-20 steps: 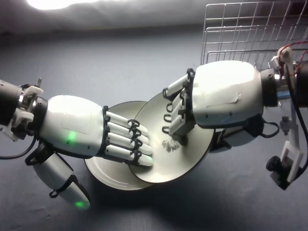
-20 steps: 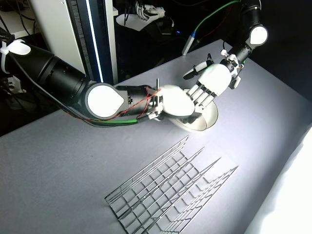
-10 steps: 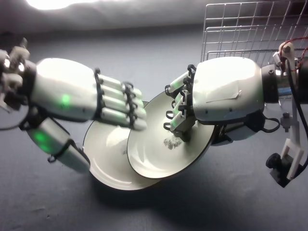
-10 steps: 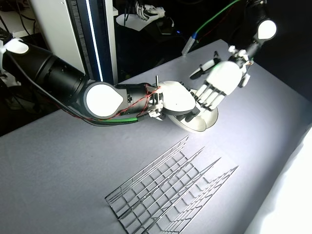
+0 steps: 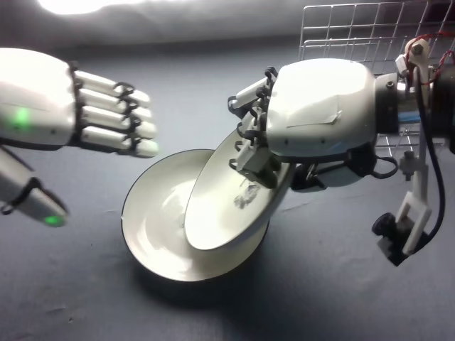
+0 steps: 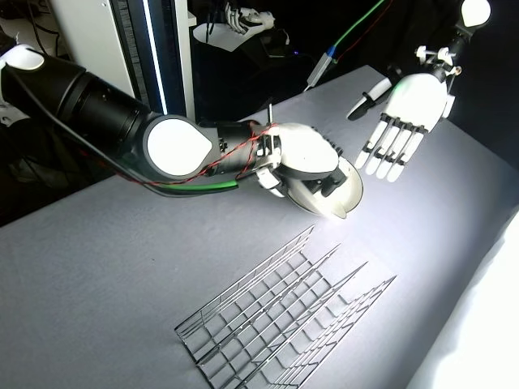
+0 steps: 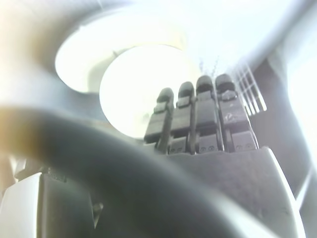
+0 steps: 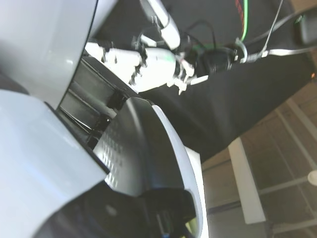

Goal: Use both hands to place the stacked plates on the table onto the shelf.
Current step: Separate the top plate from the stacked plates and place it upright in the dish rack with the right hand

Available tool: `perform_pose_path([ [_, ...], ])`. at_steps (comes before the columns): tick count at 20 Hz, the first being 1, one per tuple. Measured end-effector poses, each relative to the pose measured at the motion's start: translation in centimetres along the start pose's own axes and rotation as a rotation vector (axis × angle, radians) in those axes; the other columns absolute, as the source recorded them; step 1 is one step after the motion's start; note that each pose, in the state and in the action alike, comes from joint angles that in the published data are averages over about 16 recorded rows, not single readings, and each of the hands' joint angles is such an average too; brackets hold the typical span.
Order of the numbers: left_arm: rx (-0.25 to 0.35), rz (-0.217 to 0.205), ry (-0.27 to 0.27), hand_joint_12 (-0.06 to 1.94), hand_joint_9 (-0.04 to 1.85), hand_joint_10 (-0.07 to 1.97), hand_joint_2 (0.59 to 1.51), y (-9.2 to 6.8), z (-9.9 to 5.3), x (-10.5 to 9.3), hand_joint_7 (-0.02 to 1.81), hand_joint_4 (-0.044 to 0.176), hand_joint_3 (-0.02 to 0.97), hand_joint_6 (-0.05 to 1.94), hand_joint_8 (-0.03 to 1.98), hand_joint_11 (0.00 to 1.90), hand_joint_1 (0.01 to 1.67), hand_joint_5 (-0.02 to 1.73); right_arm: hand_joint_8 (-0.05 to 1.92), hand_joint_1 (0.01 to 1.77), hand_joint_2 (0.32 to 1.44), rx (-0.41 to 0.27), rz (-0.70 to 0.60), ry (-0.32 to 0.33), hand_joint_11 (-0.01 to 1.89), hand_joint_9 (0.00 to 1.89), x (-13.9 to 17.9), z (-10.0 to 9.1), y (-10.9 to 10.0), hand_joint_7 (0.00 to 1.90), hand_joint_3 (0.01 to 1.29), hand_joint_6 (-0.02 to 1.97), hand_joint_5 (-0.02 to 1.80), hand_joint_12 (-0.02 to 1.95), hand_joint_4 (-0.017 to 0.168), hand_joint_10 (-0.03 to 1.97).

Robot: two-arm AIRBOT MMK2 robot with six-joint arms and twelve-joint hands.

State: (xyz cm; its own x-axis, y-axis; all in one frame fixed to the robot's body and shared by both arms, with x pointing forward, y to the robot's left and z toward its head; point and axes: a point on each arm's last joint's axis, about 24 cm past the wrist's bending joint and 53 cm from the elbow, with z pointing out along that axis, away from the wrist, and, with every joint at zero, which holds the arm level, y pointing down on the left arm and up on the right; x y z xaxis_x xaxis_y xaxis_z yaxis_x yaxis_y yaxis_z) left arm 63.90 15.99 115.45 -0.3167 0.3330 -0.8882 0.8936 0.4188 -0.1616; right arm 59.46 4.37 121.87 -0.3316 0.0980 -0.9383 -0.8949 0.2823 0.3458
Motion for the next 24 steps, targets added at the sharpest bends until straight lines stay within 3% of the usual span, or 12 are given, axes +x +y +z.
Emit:
perform_pose_path([
  [5, -0.061, 0.026, 0.026, 0.02, 0.02, 0.01, 1.141, 1.7, -2.8, 1.0, 0.02, 0.005, 0.004, 0.00, 0.01, 0.01, 0.01, 0.02, 0.83, 1.34, 1.00, -0.008, 0.045, -0.045, 0.48, 0.87, -1.7, 0.3, 1.0, 1.04, 0.01, 1.03, 0.90, 1.54, 0.000, 1.26],
  [11, -0.106, 0.031, 0.051, 0.02, 0.02, 0.01, 1.142, 3.0, -5.0, 1.9, 0.02, 0.005, 0.004, 0.00, 0.01, 0.01, 0.01, 0.02, 0.83, 1.35, 1.02, -0.003, 0.117, -0.099, 0.49, 0.86, -3.4, 0.3, 1.3, 1.06, 0.01, 1.02, 0.91, 1.55, -0.002, 1.24],
  [24, -0.131, 0.036, 0.076, 0.02, 0.02, 0.01, 1.143, 3.9, -6.6, 2.7, 0.02, 0.006, 0.005, 0.00, 0.01, 0.01, 0.01, 0.02, 0.82, 1.36, 1.03, 0.035, 0.305, -0.249, 0.48, 0.86, -8.5, -0.3, 0.0, 1.06, 0.01, 0.98, 0.90, 1.55, -0.007, 1.22],
])
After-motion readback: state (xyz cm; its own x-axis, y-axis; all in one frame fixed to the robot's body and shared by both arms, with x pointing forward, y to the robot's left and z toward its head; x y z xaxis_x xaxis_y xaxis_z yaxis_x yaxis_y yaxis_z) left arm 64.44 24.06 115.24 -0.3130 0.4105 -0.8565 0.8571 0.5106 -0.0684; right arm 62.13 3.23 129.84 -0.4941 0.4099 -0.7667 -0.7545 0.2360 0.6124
